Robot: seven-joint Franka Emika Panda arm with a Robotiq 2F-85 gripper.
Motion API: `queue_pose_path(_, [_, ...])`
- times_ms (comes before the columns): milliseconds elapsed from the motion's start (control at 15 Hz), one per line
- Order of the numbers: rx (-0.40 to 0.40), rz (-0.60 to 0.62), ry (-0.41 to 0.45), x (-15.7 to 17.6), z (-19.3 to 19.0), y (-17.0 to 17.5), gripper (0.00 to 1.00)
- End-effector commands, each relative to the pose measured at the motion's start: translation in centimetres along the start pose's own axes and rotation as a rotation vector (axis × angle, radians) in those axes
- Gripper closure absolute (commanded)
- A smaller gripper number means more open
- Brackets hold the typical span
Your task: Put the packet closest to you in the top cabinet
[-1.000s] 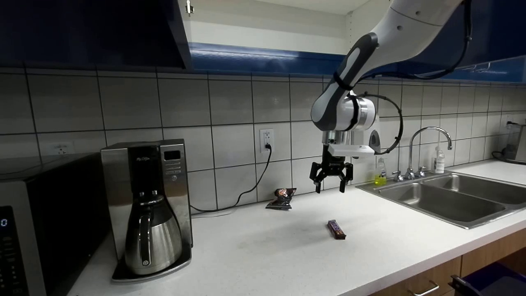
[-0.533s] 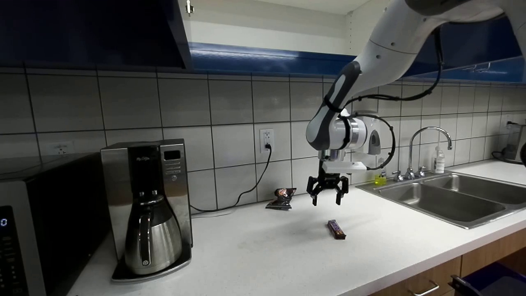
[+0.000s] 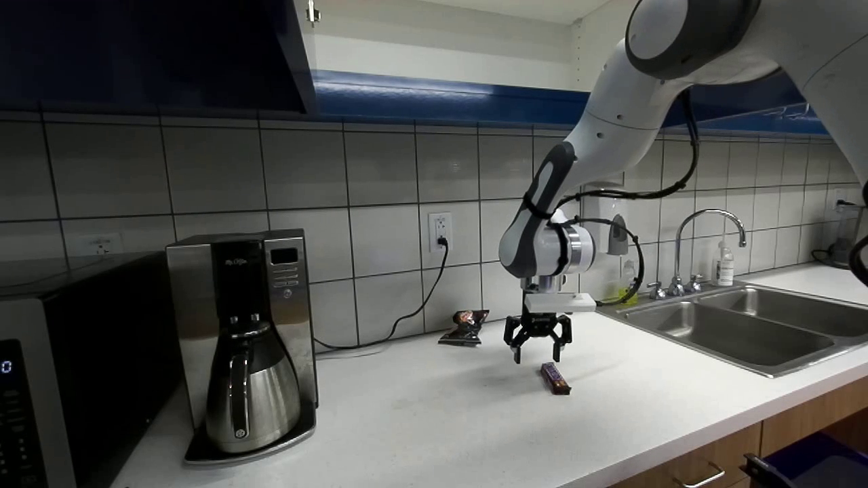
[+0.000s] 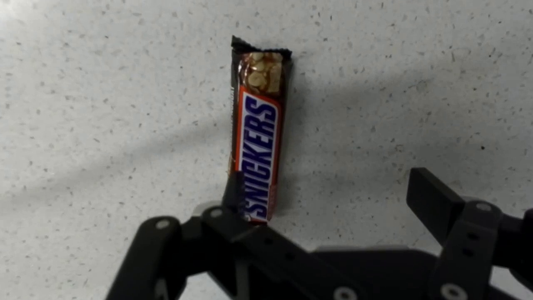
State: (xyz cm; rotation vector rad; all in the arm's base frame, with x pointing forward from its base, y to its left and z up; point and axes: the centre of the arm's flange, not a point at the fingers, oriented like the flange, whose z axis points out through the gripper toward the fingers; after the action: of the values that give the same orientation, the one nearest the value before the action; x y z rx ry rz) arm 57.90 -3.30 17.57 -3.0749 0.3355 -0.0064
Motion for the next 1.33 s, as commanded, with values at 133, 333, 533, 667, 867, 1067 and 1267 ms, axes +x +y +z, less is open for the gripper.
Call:
queue_pose_path(133, [-0.030,0.079,-0.013,-0.1,1.3,0.7,0.00])
queue_pose_path(333, [-0.041,0.103,-0.019,-0.4,1.7,1.4,0.00])
queue_pose_path(533, [-0.047,0.119,-0.030,-0.8,2.0,1.8,0.00])
queue_pose_path(667, [-0.052,0.127,-0.035,-1.0,2.3,2.0,0.00])
queue_pose_path(867, [-0.062,0.141,-0.036,-1.1,2.4,2.3,0.00])
queue_pose_path(1067, [-0.067,0.150,-0.034,-1.1,2.5,2.5,0.00])
queue_pose_path(1267, [-0.068,0.152,-0.033,-1.1,2.6,2.7,0.25])
